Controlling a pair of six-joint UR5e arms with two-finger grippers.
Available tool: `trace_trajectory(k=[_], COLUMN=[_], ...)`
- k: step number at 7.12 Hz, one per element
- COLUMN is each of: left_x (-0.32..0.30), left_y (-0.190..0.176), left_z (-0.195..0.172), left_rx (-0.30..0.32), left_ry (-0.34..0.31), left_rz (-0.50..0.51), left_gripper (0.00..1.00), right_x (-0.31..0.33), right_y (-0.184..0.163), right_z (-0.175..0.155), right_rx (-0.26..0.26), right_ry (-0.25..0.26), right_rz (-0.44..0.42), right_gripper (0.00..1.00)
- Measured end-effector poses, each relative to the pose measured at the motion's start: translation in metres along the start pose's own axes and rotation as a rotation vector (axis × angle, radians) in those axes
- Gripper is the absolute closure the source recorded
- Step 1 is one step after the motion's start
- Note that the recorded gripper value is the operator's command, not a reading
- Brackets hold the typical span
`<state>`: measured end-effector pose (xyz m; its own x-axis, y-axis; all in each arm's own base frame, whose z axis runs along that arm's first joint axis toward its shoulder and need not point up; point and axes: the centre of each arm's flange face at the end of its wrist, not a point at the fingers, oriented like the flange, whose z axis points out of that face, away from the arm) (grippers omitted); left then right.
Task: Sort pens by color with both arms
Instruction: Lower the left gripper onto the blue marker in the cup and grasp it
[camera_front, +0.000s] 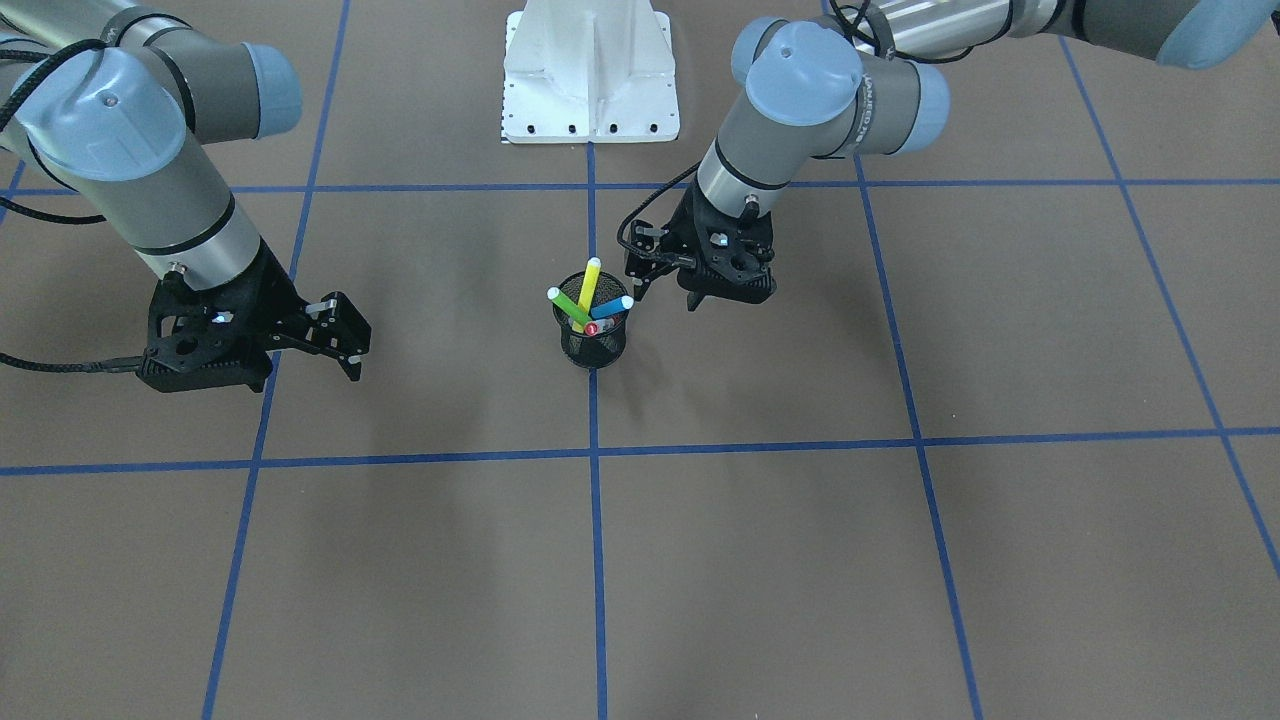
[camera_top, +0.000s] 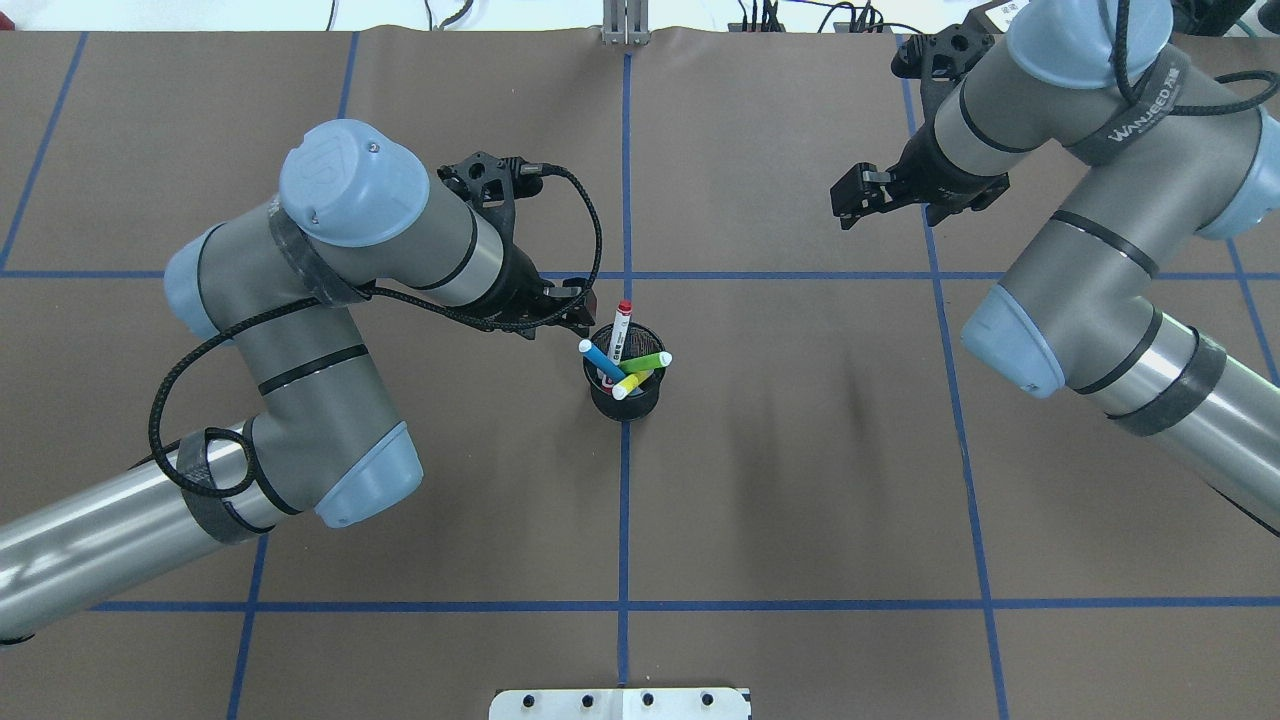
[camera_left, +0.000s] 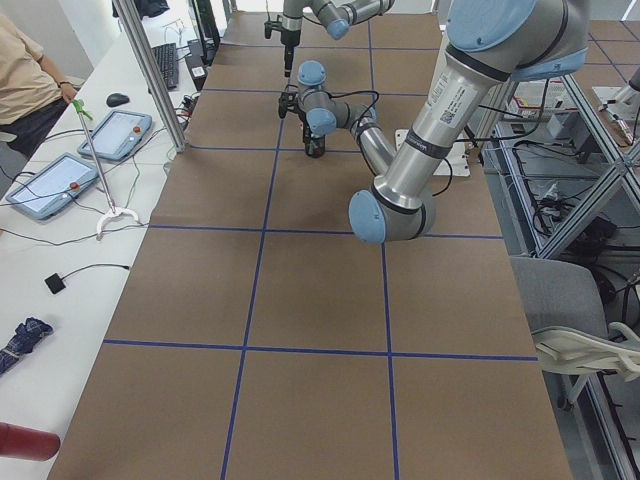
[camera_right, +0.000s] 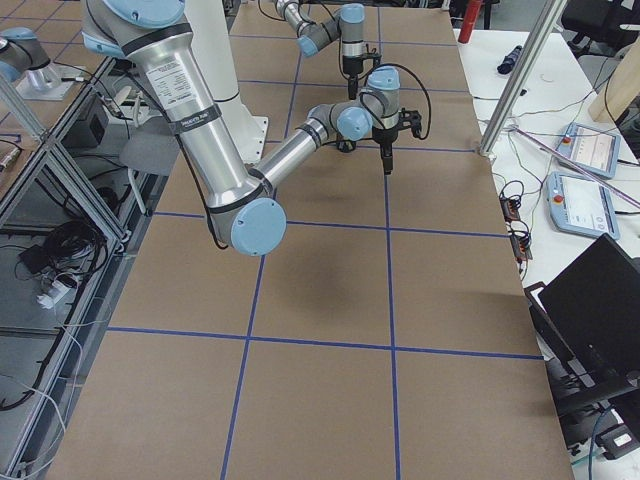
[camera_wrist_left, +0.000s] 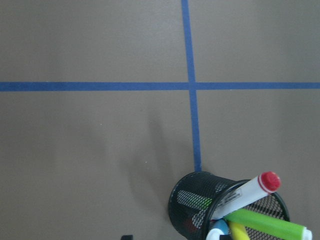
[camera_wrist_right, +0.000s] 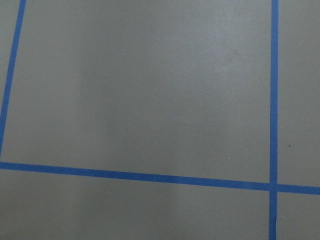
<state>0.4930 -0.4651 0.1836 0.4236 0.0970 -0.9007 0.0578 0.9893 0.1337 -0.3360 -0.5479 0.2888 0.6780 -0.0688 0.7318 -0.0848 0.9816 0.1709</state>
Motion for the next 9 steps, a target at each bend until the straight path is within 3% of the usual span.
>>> trace_trajectory(k=[9], left_x=[0.012], left_y=[-0.004], left_z=[0.029], left_rx=[-0.024], left_ry=[0.014], left_rz=[0.011], left_gripper=[0.55], right_x=[-0.005], right_y=[0.006], right_z=[0.009], right_rx=[-0.001], right_ry=[0.013], right_rz=[-0.013], right_gripper=[0.02])
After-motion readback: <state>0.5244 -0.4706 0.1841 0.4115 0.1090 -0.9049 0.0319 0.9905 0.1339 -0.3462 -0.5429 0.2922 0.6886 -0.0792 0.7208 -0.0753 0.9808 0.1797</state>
